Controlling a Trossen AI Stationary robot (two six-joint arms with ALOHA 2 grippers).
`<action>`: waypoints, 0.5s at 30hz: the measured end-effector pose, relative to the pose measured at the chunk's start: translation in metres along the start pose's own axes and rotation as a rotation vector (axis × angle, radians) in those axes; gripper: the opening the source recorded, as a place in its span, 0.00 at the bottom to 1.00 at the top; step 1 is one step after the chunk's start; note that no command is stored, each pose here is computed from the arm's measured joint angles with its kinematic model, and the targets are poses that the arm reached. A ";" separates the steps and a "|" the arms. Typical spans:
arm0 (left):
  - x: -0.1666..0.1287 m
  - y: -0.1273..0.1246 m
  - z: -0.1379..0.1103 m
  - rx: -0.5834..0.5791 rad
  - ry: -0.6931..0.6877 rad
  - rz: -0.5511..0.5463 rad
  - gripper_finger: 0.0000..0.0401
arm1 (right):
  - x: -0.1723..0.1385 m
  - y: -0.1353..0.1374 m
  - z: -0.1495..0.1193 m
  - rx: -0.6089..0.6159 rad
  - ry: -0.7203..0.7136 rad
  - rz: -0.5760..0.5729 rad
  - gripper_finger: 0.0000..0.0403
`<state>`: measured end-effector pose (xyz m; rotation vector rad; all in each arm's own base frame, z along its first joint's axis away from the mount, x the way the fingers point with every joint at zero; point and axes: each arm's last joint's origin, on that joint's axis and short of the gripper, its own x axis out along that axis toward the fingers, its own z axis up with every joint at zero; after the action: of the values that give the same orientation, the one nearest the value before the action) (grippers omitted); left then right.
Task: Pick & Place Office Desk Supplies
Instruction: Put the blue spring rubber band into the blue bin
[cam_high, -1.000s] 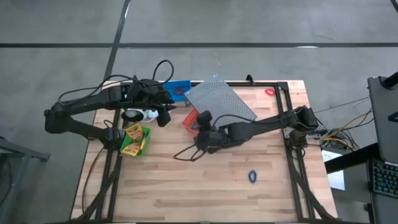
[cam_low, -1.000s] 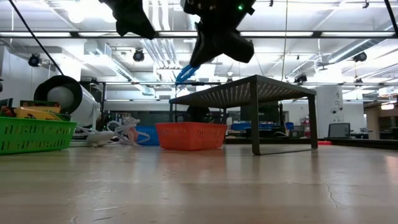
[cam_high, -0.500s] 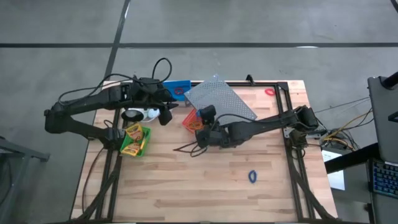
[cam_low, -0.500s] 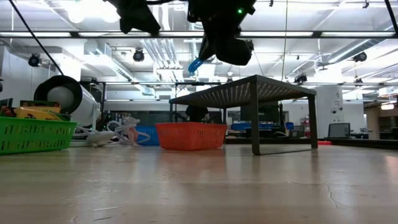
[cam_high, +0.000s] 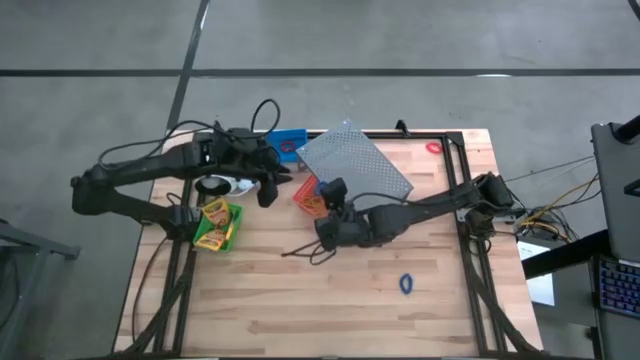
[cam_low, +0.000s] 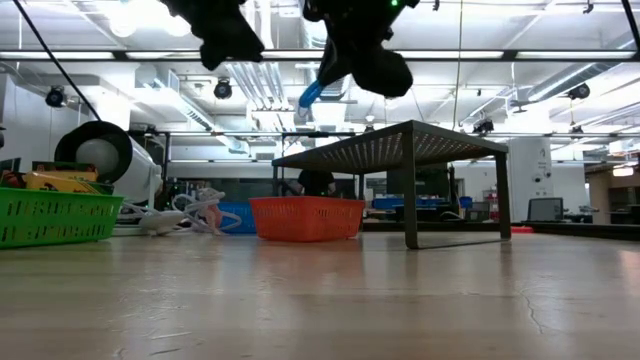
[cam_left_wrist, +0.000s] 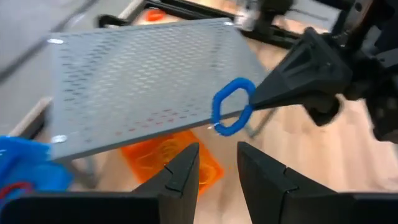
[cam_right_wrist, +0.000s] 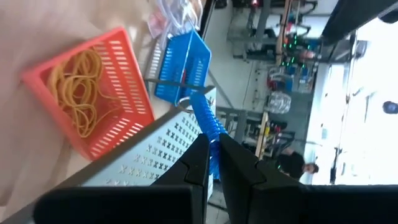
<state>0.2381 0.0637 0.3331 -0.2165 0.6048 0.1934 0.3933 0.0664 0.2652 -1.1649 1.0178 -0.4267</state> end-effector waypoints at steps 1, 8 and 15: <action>0.002 0.002 -0.001 -0.006 -0.004 -0.032 0.28 | -0.002 0.001 0.001 -0.007 -0.007 -0.001 0.05; 0.014 0.026 -0.007 -0.059 -0.050 -0.275 0.28 | -0.012 0.001 0.011 -0.026 -0.070 -0.027 0.05; 0.034 0.056 -0.016 -0.158 -0.013 -0.241 0.28 | -0.013 0.001 0.014 -0.064 -0.122 -0.006 0.05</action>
<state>0.2428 0.1171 0.2923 -0.4375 0.5459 0.0096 0.3985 0.0843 0.2708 -1.2370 0.9278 -0.3261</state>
